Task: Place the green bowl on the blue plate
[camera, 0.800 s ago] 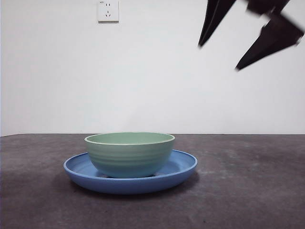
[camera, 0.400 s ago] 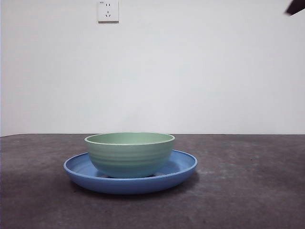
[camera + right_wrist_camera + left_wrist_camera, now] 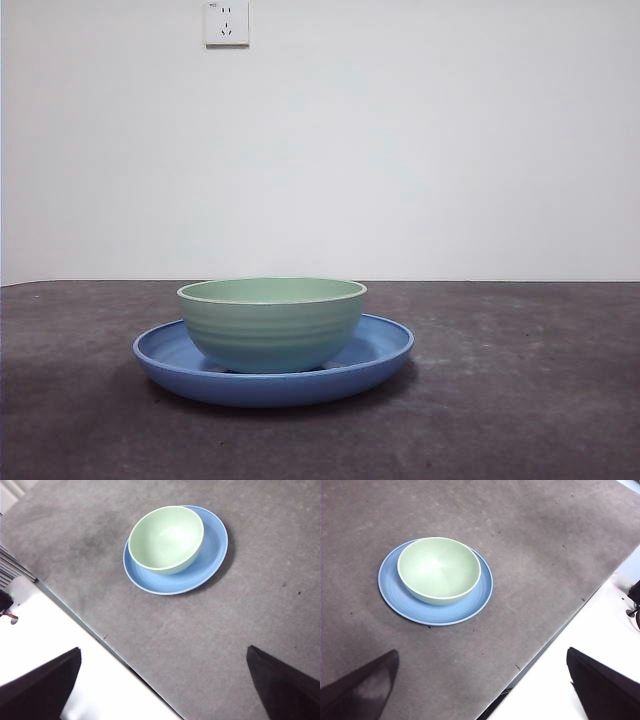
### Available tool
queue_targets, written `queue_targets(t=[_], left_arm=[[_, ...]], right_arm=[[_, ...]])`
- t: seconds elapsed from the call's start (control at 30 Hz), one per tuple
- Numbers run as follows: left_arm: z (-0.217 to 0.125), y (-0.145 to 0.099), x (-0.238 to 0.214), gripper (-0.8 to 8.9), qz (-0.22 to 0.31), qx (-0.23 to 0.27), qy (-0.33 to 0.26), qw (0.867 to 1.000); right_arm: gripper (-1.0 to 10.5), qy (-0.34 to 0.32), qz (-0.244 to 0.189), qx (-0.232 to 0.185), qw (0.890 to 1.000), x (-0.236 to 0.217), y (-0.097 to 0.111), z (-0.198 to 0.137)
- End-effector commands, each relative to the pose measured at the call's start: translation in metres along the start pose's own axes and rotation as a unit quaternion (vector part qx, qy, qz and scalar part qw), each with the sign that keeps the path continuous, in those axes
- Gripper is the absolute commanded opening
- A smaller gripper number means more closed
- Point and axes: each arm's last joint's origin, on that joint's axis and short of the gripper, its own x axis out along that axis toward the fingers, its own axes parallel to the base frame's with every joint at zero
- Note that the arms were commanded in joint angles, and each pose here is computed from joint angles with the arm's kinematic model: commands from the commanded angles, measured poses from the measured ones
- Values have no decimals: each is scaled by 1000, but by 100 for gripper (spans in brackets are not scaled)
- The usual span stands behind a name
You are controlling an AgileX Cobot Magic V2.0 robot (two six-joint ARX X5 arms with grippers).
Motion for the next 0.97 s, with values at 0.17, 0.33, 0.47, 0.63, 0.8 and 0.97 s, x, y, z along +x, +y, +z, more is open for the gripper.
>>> queue_targets(t=[0.17,0.33,0.47,0.63,0.8,0.97], left_arm=[[2,-1,0,562,-5,4,-6,1000],[2,-1,0,559,-5,5,-6,1000],[2,-1,0,472,-5,6,-6,1000],[2,-1,0,26,-5,3,-5,1000],[3,-1,0,19,-5,3,-9,1000],[3,-1,0,19,-5,3,-9,1000]], right_arm=[[600,-22,8,-14,1000,-16,1,-18],[600,-35,10,-18,999,-22,2,-22],[594,-33,10,-17,999,-22,2,-23],[-8,-23,9,-15,1000,-22,2,-25],[38,-24,9,-15,1000,-22,2,-25],[38,-26,8,-16,1000,-22,2,-24]])
